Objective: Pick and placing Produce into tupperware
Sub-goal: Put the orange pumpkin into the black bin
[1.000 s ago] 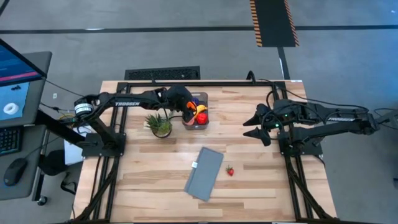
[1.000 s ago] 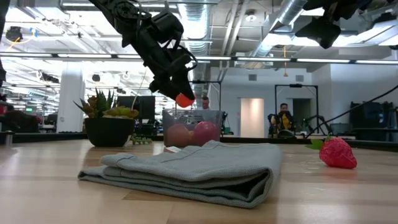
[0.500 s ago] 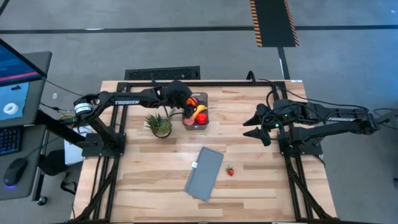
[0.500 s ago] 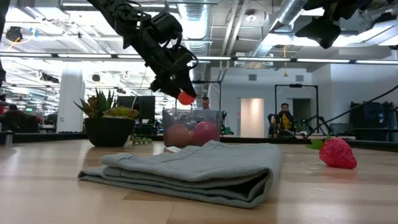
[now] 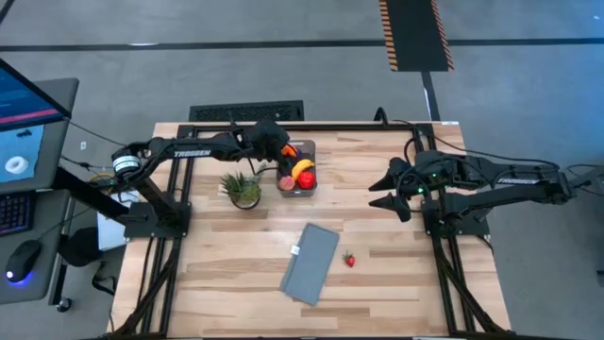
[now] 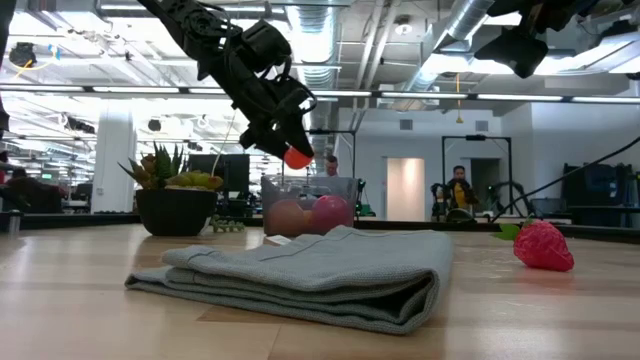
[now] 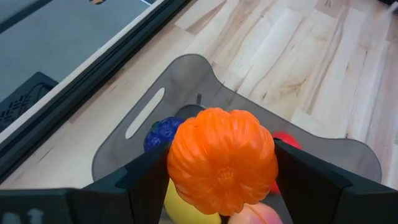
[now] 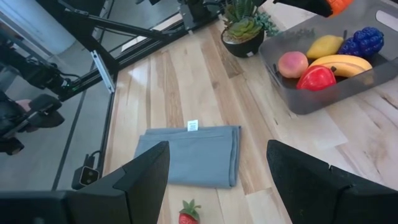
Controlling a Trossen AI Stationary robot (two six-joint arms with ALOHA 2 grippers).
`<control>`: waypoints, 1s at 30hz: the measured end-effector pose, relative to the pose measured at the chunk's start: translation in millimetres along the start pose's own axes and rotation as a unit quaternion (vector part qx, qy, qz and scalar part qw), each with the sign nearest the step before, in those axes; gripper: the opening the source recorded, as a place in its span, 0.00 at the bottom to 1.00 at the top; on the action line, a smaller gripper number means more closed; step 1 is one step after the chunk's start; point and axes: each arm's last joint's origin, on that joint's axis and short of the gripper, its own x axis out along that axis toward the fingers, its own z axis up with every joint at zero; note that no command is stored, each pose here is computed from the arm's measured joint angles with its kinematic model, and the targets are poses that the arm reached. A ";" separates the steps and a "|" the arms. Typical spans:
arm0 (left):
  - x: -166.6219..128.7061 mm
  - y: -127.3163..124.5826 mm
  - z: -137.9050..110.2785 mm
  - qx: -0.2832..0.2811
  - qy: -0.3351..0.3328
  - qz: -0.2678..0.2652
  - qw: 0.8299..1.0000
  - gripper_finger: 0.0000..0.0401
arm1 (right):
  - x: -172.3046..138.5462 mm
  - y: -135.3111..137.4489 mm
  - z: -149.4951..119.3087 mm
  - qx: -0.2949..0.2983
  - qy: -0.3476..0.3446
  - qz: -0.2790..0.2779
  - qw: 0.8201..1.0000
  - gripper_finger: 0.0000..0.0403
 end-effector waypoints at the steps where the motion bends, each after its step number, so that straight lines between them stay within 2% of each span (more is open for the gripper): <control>1: 0.0 -0.1 0.3 0.000 -0.002 0.000 1.000 0.62 | 0.0 0.0 0.1 0.000 0.000 -0.001 1.000 0.72; 6: 4.7 -0.5 1.1 -0.006 -0.008 -0.007 1.000 0.62 | -0.1 0.0 1.3 -0.008 -0.008 -0.004 1.000 0.72; 11: 20.0 -1.0 -6.4 -0.012 0.027 -0.008 1.000 0.62 | -0.2 0.3 2.2 -0.009 -0.013 -0.004 1.000 0.72; 18: 32.6 -0.7 -4.1 -0.013 0.032 -0.005 0.999 0.62 | -0.1 0.3 2.0 -0.001 -0.012 -0.004 1.000 0.72; 23: 42.8 3.2 -13.4 -0.022 0.065 -0.003 0.998 0.62 | -0.2 0.2 2.0 -0.001 -0.012 -0.004 1.000 0.72; 30: 45.6 2.7 -12.5 -0.023 0.056 -0.007 0.998 0.62 | -0.1 0.1 1.8 -0.001 -0.012 -0.005 1.000 0.72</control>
